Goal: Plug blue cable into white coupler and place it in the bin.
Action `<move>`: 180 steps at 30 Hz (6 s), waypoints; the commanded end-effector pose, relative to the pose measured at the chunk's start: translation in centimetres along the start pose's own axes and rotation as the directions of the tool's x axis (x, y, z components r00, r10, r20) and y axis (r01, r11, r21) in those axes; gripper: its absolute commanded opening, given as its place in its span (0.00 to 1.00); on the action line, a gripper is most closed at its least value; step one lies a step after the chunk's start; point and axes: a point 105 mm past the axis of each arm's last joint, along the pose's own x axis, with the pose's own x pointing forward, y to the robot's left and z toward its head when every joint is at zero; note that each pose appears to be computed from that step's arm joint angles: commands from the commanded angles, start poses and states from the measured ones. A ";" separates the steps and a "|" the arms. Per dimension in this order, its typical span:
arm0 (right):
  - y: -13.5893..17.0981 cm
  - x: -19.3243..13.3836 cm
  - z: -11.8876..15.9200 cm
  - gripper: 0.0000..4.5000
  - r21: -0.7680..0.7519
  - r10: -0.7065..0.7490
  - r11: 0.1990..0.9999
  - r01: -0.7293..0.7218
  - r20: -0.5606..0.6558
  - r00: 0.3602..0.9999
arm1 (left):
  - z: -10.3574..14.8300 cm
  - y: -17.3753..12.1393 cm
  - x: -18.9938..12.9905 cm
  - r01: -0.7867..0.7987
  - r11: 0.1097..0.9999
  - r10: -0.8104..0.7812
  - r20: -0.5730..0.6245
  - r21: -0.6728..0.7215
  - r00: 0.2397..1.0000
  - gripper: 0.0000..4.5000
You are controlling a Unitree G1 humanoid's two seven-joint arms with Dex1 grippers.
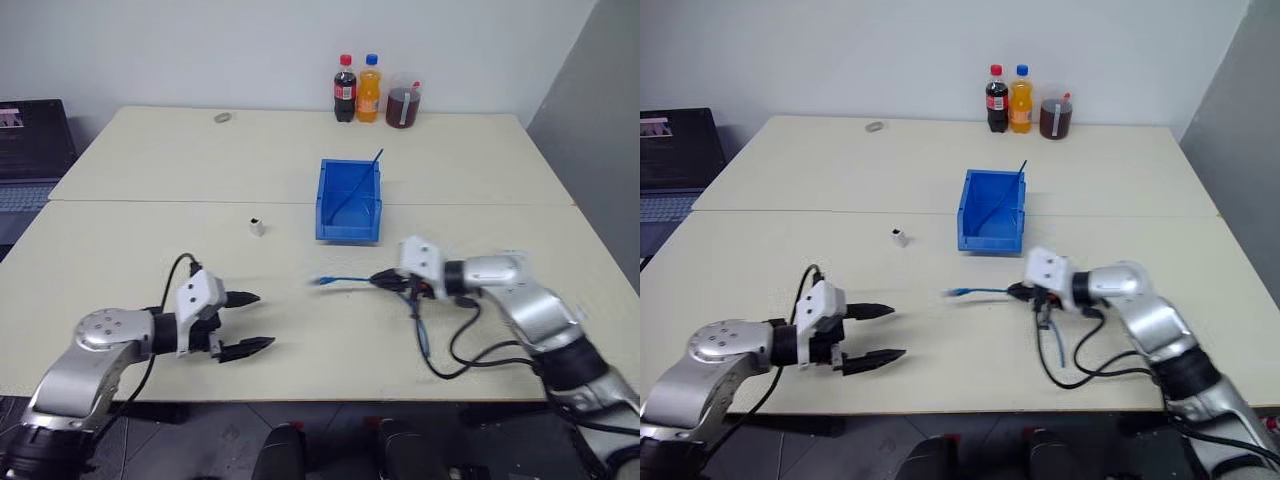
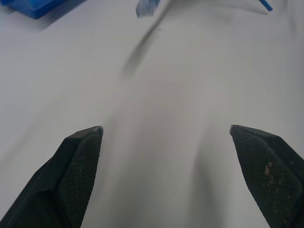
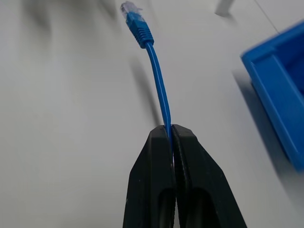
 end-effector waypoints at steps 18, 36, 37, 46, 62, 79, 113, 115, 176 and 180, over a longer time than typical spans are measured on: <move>2.3 0.1 2.4 0.76 -0.082 0.219 0.974 -0.213 0.068 0.973 | -0.4 3.1 -1.3 -0.103 0.994 0.103 -0.024 0.027 0.994 1.00; 3.3 -3.4 3.7 0.76 0.033 0.086 0.995 -0.089 0.092 0.992 | -1.5 4.0 3.2 0.044 0.990 -0.032 -0.091 0.134 0.995 0.80; 3.3 -3.4 3.8 0.76 0.036 0.083 0.996 -0.086 0.093 0.992 | -1.8 3.9 3.4 0.049 0.990 -0.036 -0.098 0.135 0.995 0.78; 3.3 -3.6 3.9 0.76 0.051 0.061 0.996 -0.066 0.099 0.993 | -2.6 3.7 4.2 0.058 0.991 -0.048 -0.092 0.117 0.995 0.32; 6.8 -4.5 4.1 0.76 0.427 -0.031 0.899 -0.094 0.276 0.961 | 7.1 0.9 6.2 0.065 0.996 -0.083 0.326 0.067 0.942 0.05; 2.4 -2.7 5.8 0.76 0.673 -0.318 0.737 -0.056 0.419 0.850 | 10.6 -1.6 6.3 0.184 0.979 -0.125 0.452 -0.088 0.883 0.05; 2.6 -1.6 8.2 0.02 0.696 -0.233 0.674 -0.248 0.519 0.822 | 8.3 -2.0 6.7 0.136 0.990 -0.113 0.347 -0.043 0.931 0.20; 2.4 -1.7 8.1 0.02 0.696 -0.241 0.678 -0.235 0.513 0.824 | 7.4 -1.9 6.3 0.111 0.994 -0.098 0.310 -0.023 0.946 0.28; 2.5 -2.1 7.1 0.02 0.646 -0.258 0.755 -0.109 0.447 0.856 | 3.2 16.3 7.6 -0.553 0.802 0.561 -0.036 -0.226 0.827 1.00; 2.5 -2.1 7.1 0.02 0.645 -0.258 0.756 -0.109 0.446 0.857 | 3.1 16.2 7.8 -0.546 0.805 0.554 -0.038 -0.231 0.832 0.91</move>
